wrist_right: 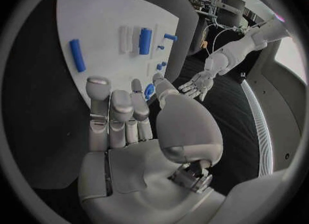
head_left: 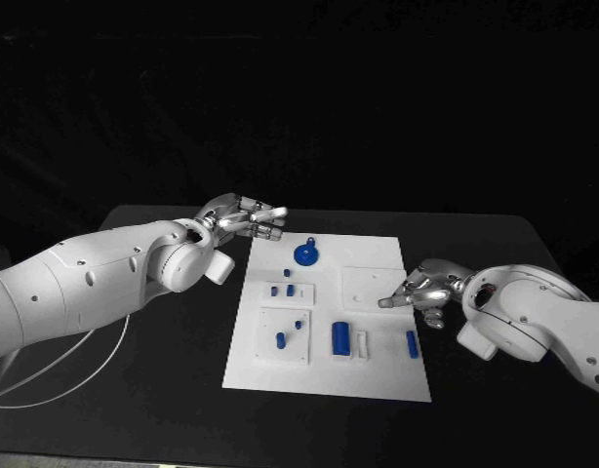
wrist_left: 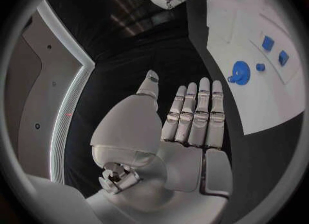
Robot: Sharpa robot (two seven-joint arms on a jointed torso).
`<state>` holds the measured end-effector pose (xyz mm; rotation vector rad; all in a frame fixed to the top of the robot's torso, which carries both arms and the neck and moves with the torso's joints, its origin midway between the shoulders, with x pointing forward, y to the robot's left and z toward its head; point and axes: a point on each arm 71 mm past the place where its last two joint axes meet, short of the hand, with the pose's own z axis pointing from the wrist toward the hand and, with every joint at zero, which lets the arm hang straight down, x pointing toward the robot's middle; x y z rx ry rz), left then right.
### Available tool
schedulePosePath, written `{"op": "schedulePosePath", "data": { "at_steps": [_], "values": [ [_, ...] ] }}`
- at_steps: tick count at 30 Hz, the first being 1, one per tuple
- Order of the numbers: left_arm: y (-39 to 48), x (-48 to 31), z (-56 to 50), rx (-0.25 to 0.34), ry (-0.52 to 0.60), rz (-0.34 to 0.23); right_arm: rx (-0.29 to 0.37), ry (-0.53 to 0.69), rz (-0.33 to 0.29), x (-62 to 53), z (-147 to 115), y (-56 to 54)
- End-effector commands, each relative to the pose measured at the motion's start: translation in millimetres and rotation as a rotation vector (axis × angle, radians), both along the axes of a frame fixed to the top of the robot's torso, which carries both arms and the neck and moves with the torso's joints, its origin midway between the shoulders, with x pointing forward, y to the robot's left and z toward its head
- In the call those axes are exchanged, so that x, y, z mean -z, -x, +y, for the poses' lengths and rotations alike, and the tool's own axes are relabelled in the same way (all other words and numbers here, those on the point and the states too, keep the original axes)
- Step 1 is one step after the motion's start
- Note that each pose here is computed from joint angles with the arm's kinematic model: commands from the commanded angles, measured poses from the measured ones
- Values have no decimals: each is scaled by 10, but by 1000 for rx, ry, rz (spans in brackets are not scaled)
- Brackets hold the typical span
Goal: Assemble the parts on the task board
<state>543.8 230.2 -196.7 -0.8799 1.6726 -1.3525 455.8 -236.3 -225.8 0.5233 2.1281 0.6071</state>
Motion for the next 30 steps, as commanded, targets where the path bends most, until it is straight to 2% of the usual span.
{"op": "schedulePosePath", "data": {
  "at_steps": [1,8,11,15,24,30],
  "values": [
    [5,-32,-3,-8,14,-33,-21,45,12,24,-125,-25],
    [22,-39,12,-9,19,-36,-9,190,119,157,-400,-49],
    [28,-41,24,-11,20,-37,-12,291,159,248,-477,-19],
    [32,-41,31,-10,20,-36,-19,366,208,347,-504,38],
    [34,-38,27,-6,22,-32,-19,410,262,572,-449,144],
    [34,-36,32,-5,21,-30,-14,398,265,671,-372,177]
  ]
}}
